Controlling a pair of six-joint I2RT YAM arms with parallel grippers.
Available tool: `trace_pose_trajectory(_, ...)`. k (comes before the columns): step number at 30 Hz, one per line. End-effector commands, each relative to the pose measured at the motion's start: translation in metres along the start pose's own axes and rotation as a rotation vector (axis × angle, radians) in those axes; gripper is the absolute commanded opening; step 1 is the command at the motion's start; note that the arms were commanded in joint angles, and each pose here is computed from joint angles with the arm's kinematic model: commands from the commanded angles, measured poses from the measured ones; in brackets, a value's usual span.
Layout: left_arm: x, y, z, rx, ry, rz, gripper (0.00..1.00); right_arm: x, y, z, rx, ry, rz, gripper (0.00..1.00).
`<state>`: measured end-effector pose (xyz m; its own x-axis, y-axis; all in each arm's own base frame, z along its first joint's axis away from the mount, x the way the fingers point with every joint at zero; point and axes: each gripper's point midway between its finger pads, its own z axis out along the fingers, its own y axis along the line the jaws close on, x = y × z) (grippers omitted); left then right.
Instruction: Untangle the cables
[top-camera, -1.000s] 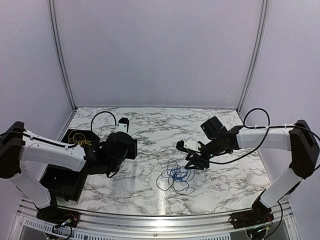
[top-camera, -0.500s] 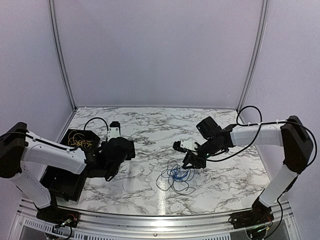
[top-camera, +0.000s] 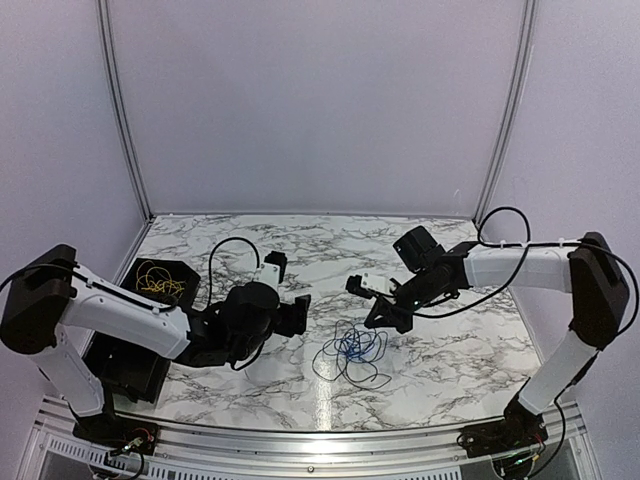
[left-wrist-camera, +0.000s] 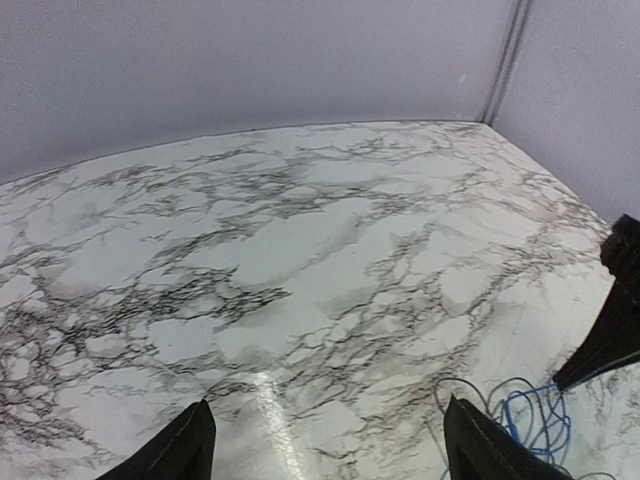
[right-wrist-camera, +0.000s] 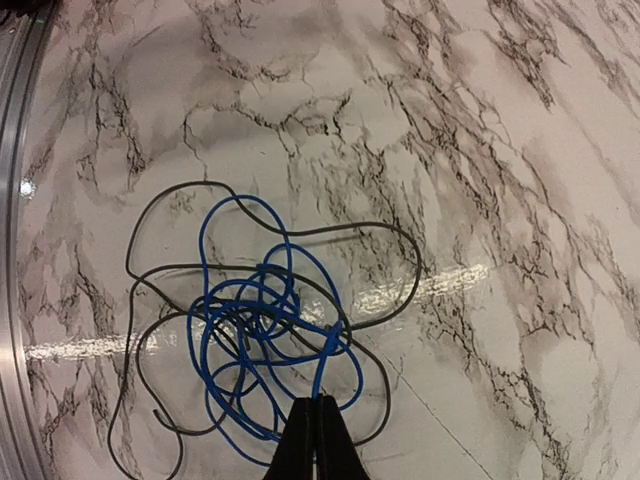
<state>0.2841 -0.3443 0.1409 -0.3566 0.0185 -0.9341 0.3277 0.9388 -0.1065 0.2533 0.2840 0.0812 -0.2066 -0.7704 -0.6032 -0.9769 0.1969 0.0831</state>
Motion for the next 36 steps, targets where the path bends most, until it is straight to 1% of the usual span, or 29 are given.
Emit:
trace_pose_trajectory(1, -0.03, -0.071, -0.007, 0.331, -0.094, -0.029, 0.81, -0.052, 0.011, -0.044, 0.007, -0.16, -0.034, 0.0)
trace_pose_trajectory(4, -0.034, -0.1, -0.011, 0.473, -0.11, -0.036, 0.76, -0.066, 0.018, -0.06, 0.008, -0.214, -0.055, 0.0)
trace_pose_trajectory(8, -0.031, -0.123, 0.0, 0.529, -0.105, -0.023, 0.71, -0.076, 0.02, -0.069, 0.013, -0.255, -0.065, 0.0)
trace_pose_trajectory(11, -0.028, -0.136, 0.01, 0.547, -0.105, -0.023, 0.69, -0.081, 0.022, -0.072, -0.001, -0.271, -0.063, 0.0)
trace_pose_trajectory(12, -0.028, -0.139, 0.014, 0.543, -0.107, -0.025, 0.66, -0.083, 0.023, -0.073, -0.009, -0.274, -0.065, 0.0)
trace_pose_trajectory(17, -0.018, -0.133, 0.045, 0.445, -0.098, -0.088, 0.56, -0.097, 0.035, -0.092, -0.047, -0.317, -0.092, 0.0)
trace_pose_trajectory(19, -0.01, -0.129, 0.057, 0.415, -0.086, -0.116, 0.52, -0.106, 0.039, -0.108, -0.031, -0.351, -0.11, 0.0)
trace_pose_trajectory(22, 0.005, -0.126, 0.072, 0.373, -0.069, -0.131, 0.51, -0.122, 0.04, -0.139, 0.02, -0.413, -0.149, 0.0)
trace_pose_trajectory(26, 0.023, -0.134, 0.084, 0.384, -0.043, -0.16, 0.51, -0.141, 0.043, -0.177, 0.025, -0.473, -0.17, 0.0)
trace_pose_trajectory(30, 0.038, -0.137, 0.093, 0.386, -0.021, -0.168, 0.49, -0.159, 0.045, -0.204, 0.025, -0.526, -0.193, 0.0)
trace_pose_trajectory(33, 0.05, -0.133, 0.097, 0.371, -0.001, -0.174, 0.48, -0.18, 0.054, -0.239, 0.023, -0.582, -0.236, 0.0)
trace_pose_trajectory(36, 0.057, -0.127, 0.098, 0.353, 0.01, -0.179, 0.47, -0.201, 0.059, -0.286, 0.095, -0.64, -0.315, 0.0)
